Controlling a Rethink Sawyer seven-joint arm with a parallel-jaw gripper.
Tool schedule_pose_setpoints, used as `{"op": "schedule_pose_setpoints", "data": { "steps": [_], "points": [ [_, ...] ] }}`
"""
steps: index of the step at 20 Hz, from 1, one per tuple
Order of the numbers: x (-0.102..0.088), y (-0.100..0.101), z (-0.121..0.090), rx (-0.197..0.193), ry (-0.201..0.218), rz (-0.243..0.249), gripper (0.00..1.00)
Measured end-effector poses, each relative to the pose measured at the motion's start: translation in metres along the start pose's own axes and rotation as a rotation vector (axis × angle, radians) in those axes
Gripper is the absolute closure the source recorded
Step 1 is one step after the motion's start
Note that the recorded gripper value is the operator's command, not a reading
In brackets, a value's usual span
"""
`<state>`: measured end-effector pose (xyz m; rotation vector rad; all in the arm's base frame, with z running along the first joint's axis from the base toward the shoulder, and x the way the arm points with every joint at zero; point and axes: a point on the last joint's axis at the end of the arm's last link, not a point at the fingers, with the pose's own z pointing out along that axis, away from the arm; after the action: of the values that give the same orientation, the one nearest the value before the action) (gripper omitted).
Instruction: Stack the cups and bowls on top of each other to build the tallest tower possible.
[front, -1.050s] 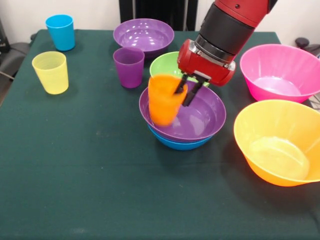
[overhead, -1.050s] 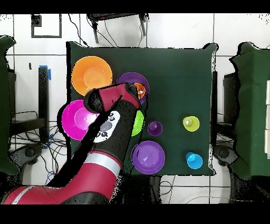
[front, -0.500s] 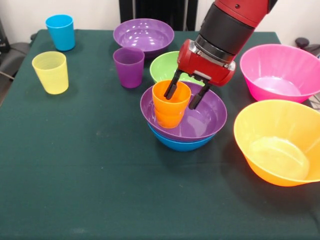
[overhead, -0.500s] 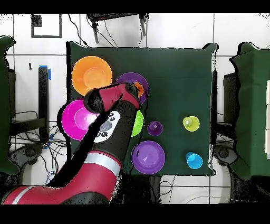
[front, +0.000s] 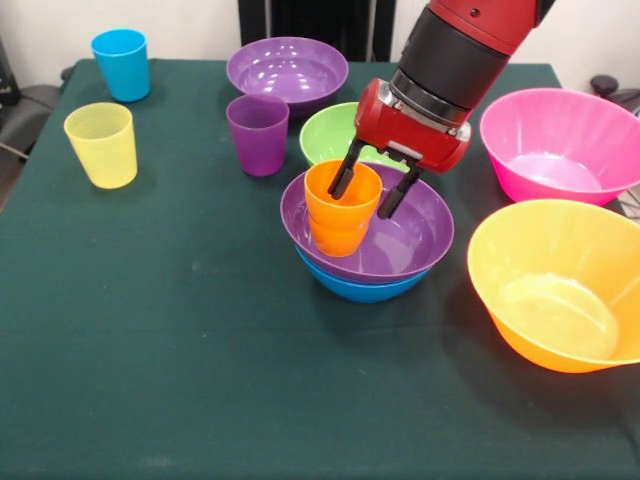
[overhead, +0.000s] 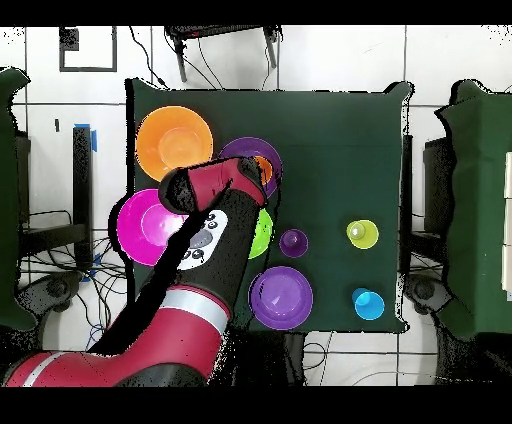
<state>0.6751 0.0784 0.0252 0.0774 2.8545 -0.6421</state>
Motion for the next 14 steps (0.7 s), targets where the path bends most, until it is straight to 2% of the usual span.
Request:
{"op": "schedule_pose_setpoints", "data": {
  "steps": [8, 14],
  "points": [
    [-0.003, -0.005, 0.000, -0.004, 0.002, 0.014, 0.00],
    [-0.023, -0.028, -0.028, -0.025, 0.038, 0.098, 0.00]
  ]
}}
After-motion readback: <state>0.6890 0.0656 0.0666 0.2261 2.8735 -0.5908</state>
